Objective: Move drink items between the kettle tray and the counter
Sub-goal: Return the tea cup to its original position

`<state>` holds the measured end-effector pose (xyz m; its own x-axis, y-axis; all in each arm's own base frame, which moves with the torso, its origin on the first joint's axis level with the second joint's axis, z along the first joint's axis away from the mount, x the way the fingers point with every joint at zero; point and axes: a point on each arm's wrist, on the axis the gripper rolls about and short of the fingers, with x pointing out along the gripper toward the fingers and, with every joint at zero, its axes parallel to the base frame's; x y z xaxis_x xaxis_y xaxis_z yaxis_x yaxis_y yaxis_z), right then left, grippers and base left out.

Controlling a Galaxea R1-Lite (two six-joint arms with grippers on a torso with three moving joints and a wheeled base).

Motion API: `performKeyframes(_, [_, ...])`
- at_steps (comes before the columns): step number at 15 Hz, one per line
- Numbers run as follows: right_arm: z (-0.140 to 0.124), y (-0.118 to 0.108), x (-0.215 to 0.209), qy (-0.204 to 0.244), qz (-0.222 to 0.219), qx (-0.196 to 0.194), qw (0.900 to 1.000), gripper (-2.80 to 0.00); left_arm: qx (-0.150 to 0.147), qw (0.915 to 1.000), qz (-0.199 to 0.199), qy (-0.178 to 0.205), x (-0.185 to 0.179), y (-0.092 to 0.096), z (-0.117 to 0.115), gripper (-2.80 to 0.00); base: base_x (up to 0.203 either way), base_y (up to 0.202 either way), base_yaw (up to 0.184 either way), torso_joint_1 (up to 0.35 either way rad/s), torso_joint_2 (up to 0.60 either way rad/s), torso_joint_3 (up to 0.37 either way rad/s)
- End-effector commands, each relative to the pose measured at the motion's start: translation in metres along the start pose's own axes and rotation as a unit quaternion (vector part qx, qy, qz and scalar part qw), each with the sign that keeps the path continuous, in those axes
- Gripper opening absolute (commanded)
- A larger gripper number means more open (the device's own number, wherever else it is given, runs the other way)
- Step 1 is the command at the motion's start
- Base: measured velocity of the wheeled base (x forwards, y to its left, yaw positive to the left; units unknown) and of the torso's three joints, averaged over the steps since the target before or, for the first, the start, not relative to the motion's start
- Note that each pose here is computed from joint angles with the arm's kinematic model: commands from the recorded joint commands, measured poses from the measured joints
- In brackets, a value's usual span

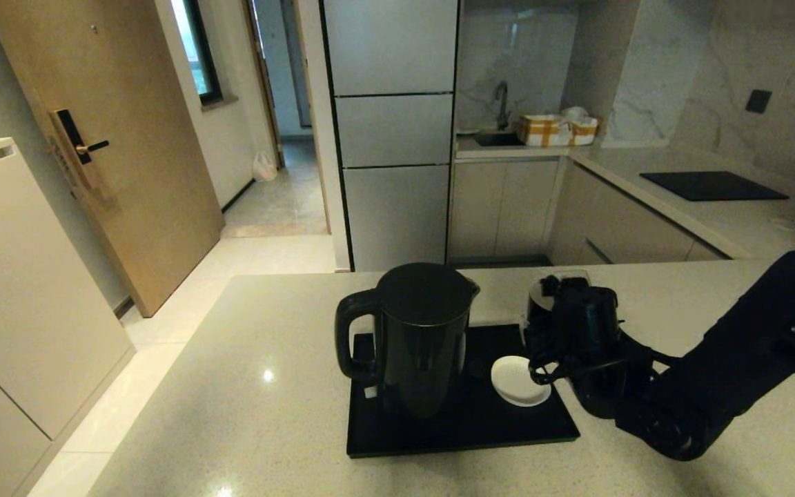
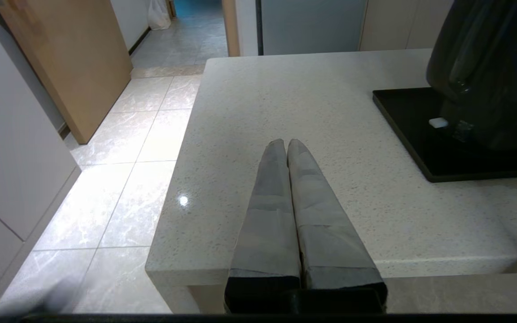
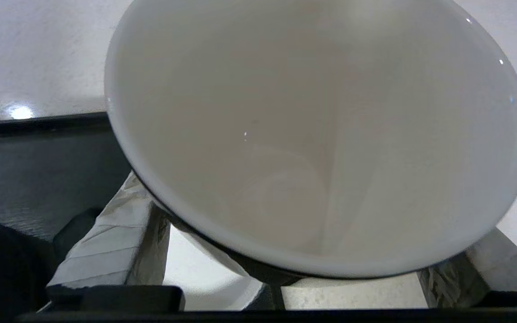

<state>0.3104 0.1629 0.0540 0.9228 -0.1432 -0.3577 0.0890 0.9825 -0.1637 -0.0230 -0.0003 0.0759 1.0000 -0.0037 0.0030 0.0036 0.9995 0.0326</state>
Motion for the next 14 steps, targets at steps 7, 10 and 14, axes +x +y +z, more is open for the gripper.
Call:
performKeyframes(7, [-0.043, 0.035, 0.008, 0.046, 0.027, -0.003, 0.999, -2.80, 0.001, 1.0000, 0.000, 0.001, 0.000, 0.000, 0.000, -2.80, 0.000, 0.000, 0.000, 0.000, 0.00, 0.000])
performKeyframes(10, [-0.061, 0.034, 0.010, 0.070, 0.028, 0.007, 0.997, -2.80, 0.001, 1.0000, 0.000, 0.001, 0.000, 0.000, 0.000, -2.80, 0.000, 0.000, 0.000, 0.000, 0.00, 0.000])
performKeyframes(14, [-0.070, 0.031, 0.013, 0.085, 0.029, 0.014, 0.996, -2.80, 0.000, 1.0000, 0.000, 0.001, 0.000, 0.000, 0.000, -2.80, 0.000, 0.000, 0.000, 0.000, 0.00, 0.000])
